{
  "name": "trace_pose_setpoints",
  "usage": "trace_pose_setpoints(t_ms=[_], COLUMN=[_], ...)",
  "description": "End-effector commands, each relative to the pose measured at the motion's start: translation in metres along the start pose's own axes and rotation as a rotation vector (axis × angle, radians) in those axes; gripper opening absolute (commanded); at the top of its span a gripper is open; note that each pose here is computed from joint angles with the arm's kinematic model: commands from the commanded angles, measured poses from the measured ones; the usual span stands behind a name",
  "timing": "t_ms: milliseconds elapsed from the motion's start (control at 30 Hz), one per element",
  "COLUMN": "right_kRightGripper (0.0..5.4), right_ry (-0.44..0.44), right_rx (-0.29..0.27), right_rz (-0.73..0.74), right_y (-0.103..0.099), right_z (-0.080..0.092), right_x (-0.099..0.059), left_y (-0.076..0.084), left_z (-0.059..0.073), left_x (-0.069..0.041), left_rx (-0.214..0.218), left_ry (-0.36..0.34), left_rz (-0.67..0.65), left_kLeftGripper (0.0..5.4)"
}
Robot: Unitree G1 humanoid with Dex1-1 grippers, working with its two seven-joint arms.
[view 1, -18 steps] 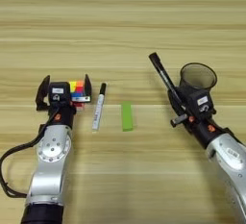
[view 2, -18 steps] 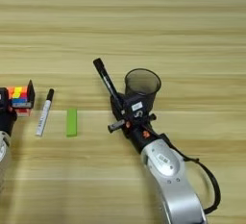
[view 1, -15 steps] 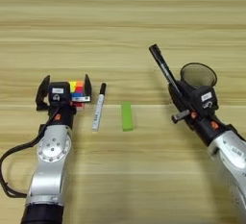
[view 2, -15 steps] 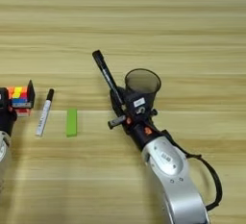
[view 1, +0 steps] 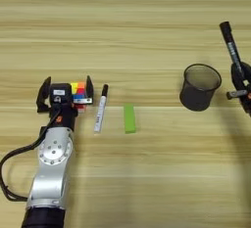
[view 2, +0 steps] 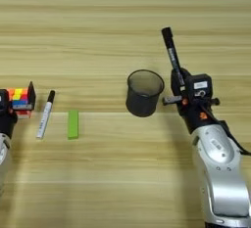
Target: Move the objects on the table
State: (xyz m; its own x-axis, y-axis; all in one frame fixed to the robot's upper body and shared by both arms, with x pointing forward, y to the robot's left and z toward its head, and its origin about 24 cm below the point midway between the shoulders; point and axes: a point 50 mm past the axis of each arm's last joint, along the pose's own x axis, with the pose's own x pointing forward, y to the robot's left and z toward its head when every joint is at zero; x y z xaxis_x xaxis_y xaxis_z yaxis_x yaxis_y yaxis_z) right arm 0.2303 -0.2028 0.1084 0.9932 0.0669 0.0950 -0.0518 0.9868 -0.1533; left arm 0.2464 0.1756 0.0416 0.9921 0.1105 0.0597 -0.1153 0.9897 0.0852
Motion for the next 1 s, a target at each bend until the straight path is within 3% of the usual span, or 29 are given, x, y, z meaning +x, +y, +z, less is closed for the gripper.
trace_pose_setpoints(t_ms=[33, 133, 333, 467, 667, 867, 1000], right_kRightGripper=[0.85, 0.85, 0.85, 0.85, 0.85, 0.85, 1.42], right_ry=[0.029, 0.071, 0.319, 0.409, 0.488, 0.509, 0.479], right_rx=[-0.029, -0.044, -0.004, -0.004, 0.020, 0.032, 0.036], right_rz=[-0.027, -0.038, -0.012, -0.018, -0.006, 0.012, 0.025], right_y=[-0.009, -0.012, -0.006, -0.007, -0.005, -0.002, 0.001], right_z=[-0.005, -0.012, -0.057, -0.073, -0.087, -0.090, -0.085], right_x=[-0.003, -0.007, -0.016, -0.019, -0.023, -0.024, -0.024], left_y=[-0.001, -0.002, -0.003, -0.003, -0.002, -0.001, -0.001], left_z=[0.000, 0.000, 0.000, -0.001, 0.000, 0.000, 0.000], left_x=[0.001, 0.001, 0.001, 0.001, 0.001, 0.001, 0.001], left_rx=[0.009, 0.009, 0.010, 0.010, 0.009, 0.010, 0.011], left_ry=[0.004, 0.004, 0.004, 0.004, 0.004, 0.003, 0.004], left_rz=[0.000, -0.001, -0.002, -0.001, 0.001, 0.002, 0.004], left_kLeftGripper=[5.40, 5.40, 5.40, 5.40, 5.40, 5.40, 5.40])
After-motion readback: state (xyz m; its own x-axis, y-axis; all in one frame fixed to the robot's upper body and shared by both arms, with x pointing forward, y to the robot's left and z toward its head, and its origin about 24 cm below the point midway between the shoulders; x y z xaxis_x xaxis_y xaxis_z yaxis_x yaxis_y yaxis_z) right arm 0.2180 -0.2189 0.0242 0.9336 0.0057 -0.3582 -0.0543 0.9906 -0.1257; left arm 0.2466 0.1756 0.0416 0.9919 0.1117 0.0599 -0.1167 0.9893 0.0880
